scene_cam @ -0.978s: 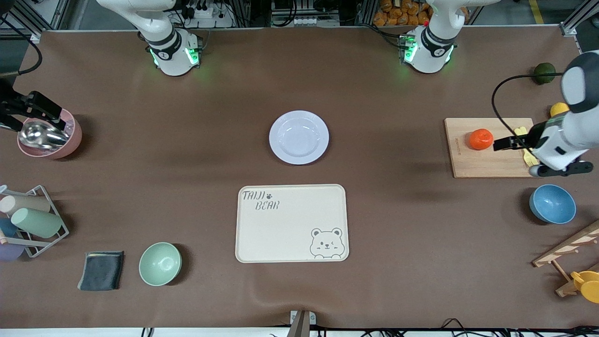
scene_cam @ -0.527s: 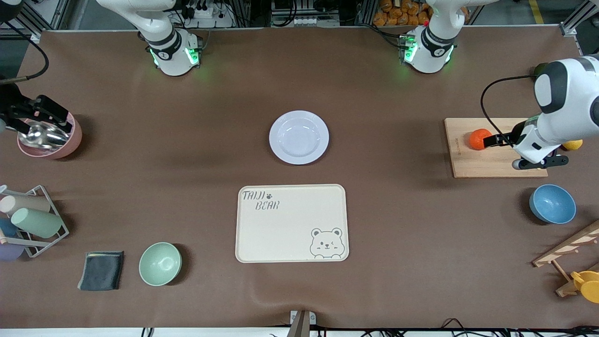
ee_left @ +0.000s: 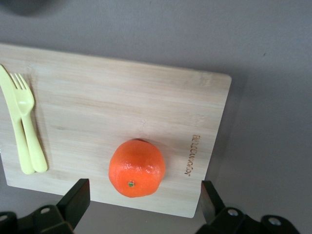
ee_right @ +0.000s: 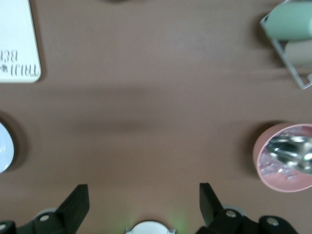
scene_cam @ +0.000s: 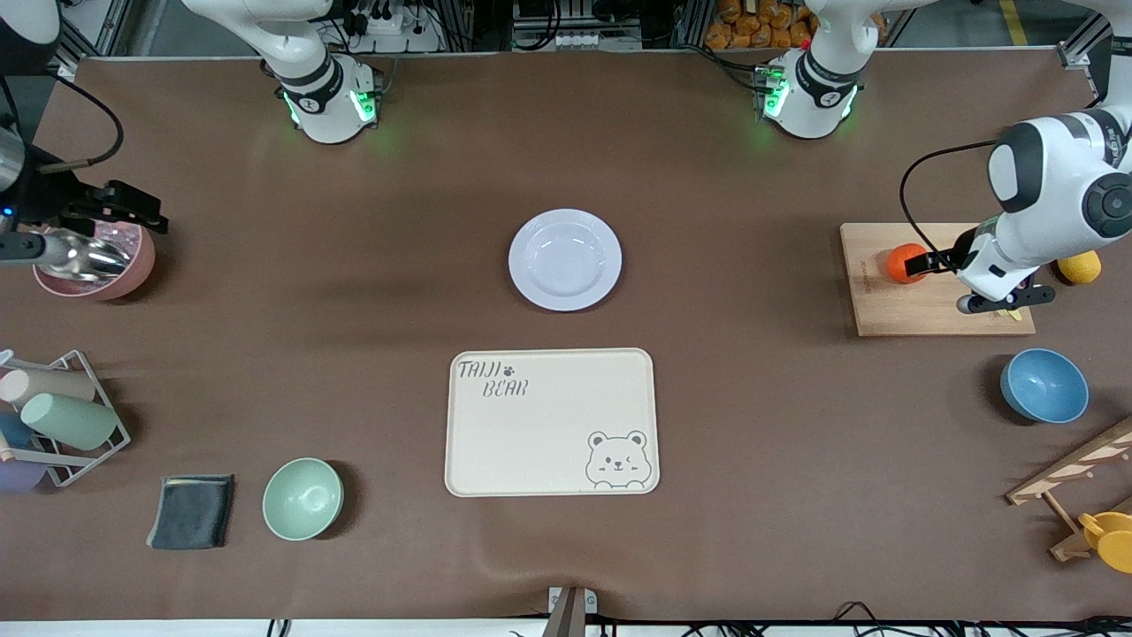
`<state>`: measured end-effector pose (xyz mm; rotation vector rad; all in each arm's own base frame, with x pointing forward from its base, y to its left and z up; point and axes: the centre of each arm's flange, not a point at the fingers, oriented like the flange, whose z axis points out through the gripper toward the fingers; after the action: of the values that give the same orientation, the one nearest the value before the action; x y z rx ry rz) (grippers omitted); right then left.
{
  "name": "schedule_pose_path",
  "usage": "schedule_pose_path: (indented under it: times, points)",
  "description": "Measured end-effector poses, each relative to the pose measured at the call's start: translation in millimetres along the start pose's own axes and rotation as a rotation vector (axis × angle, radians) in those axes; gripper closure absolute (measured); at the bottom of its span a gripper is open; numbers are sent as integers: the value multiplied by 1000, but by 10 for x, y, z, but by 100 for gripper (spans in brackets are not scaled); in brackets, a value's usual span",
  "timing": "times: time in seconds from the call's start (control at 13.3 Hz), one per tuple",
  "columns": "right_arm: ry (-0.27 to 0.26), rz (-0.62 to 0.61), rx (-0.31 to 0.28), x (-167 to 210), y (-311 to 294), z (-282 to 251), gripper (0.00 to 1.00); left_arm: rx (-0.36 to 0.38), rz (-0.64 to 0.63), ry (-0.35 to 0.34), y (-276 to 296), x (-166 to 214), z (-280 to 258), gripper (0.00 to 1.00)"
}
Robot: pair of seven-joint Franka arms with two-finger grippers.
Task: Place orange and plate with both arms
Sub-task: 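Close the left gripper on the orange while the right gripper reaches out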
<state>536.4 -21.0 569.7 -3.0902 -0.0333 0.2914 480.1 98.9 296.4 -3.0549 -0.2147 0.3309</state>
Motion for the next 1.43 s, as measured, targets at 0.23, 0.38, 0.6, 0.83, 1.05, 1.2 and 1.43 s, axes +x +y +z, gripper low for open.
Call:
schedule_pose_path:
  times: [0.23, 0.38, 0.6, 0.83, 1.05, 1.2, 1.43]
  points:
    - [-64, 0, 104, 200, -86, 327, 0, -3, -8, -2, -35, -14, 143, 0]
    - [-90, 0, 151, 251, -134, 447, 0, 9, -7, -5, -97, 1, 217, 0]
    - [-119, -7, 208, 251, -243, 582, 0, 39, 13, -11, -137, 21, 300, 0]
    - [-114, -47, 208, 397, -533, 785, 0, 40, 16, -24, -128, 32, 393, 0]
    - [-125, -88, 198, 607, -920, 1105, 0, 37, 10, -40, -161, 41, 509, 0]
    - [-153, -79, 260, 696, -1039, 1258, 0, 33, -1, -46, -221, 55, 614, 0]
    - [-201, -26, 423, 782, -972, 1384, 0, 30, -7, -60, -252, 67, 750, 0]
